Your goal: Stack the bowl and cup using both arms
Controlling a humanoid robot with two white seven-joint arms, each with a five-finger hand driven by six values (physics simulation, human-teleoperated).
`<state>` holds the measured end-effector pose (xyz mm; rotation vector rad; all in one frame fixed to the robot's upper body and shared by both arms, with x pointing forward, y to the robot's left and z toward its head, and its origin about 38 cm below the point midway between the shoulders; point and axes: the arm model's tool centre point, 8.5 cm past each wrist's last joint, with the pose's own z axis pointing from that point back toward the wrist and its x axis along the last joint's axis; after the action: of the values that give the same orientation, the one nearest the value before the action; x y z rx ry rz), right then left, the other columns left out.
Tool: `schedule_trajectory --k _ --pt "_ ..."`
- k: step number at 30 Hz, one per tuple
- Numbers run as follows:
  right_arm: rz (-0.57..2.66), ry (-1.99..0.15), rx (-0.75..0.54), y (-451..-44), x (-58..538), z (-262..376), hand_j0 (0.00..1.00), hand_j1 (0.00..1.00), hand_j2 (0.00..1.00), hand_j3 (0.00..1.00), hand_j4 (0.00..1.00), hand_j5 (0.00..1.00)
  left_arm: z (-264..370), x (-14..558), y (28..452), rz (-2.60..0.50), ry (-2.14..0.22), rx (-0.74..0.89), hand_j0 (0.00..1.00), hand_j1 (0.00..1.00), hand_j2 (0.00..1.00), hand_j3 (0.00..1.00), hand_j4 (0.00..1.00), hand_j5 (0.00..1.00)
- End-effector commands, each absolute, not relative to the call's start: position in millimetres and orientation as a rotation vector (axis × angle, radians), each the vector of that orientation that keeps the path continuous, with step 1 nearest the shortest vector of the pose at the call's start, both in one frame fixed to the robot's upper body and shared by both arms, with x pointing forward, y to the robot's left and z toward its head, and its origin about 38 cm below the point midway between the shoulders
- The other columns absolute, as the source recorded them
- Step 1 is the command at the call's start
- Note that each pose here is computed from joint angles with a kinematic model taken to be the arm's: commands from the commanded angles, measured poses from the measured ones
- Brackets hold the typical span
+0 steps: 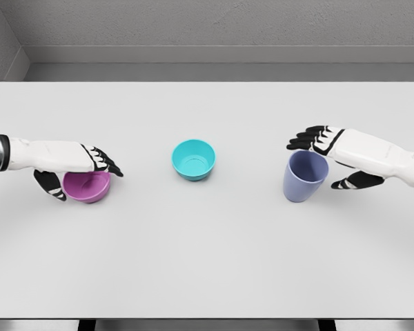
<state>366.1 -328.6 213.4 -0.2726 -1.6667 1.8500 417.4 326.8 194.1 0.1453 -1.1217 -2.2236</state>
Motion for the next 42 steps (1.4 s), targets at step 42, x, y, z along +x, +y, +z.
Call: schedule_trajectory --k 42 --pt "1.847 -1.655 -0.181 -309 371 190 1.0 1.0 1.0 1.0 1.0 1.0 183 420 326 -2.209 -1.102 0.128 0.79 0.79 0.79 0.79 0.79 0.79"
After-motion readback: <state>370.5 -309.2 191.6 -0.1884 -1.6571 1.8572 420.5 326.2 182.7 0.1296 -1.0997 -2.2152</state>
